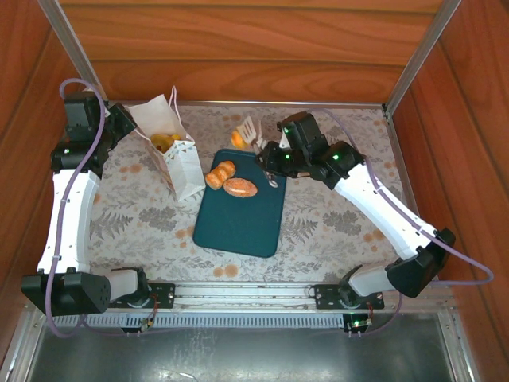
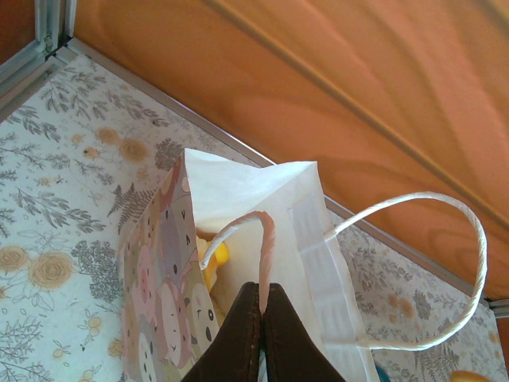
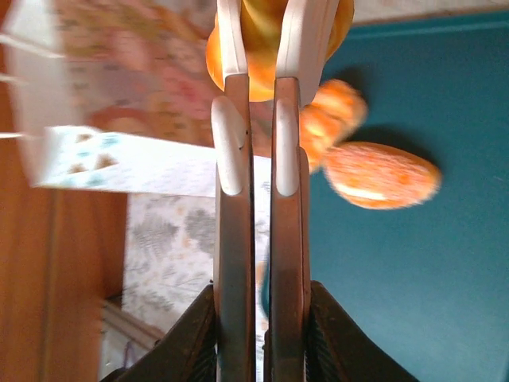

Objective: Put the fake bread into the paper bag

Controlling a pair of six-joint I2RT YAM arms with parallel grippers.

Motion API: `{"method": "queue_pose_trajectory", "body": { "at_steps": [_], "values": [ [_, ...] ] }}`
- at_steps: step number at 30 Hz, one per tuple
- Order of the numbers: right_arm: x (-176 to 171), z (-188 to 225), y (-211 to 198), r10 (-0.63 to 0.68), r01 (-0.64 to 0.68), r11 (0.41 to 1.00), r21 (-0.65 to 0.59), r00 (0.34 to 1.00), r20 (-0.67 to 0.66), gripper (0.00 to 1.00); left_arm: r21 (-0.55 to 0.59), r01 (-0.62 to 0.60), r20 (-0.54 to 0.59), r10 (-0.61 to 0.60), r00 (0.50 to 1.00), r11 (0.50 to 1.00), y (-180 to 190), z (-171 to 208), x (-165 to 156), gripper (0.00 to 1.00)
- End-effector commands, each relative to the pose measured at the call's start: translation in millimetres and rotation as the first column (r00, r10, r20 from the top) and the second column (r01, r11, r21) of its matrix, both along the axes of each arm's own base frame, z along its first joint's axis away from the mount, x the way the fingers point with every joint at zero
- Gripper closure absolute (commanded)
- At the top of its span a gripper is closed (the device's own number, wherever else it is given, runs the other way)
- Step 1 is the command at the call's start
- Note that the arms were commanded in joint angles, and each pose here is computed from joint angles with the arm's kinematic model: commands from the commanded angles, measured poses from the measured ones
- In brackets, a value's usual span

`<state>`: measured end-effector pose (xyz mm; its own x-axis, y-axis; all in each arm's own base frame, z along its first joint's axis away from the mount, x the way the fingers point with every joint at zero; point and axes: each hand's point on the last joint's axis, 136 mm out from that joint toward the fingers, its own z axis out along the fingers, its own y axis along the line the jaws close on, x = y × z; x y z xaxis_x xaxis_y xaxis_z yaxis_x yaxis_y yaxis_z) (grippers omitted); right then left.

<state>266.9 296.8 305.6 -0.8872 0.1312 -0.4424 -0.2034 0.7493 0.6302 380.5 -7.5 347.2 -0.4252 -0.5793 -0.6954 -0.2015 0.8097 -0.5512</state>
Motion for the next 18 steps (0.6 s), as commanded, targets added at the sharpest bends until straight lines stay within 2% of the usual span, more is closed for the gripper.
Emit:
{"method": "queue_pose_trajectory", "body": {
  "at_steps": [1, 9, 18],
  "values": [
    [-8.3, 56.0, 26.1, 0.083, -0.097, 0.990, 0.099, 0.987, 0.139, 0.75, -0.006, 0.006, 0.026, -0.006, 1.000, 1.000, -3.3, 7.2, 0.3, 1.00],
    [-41.7, 120.2, 72.9, 0.242, -0.303, 0.941, 0.150, 0.913, 0.328, 0.73, -0.008, 0.006, 0.024, -0.006, 1.000, 1.000, -3.4, 6.4, 0.9, 1.00],
    [-57.9, 133.6, 121.0, 0.382, -0.482, 0.864, 0.143, 0.815, 0.436, 0.72, -0.008, 0.003, 0.028, -0.002, 1.000, 1.000, -2.9, 7.9, -0.6, 1.00]
  ]
}}
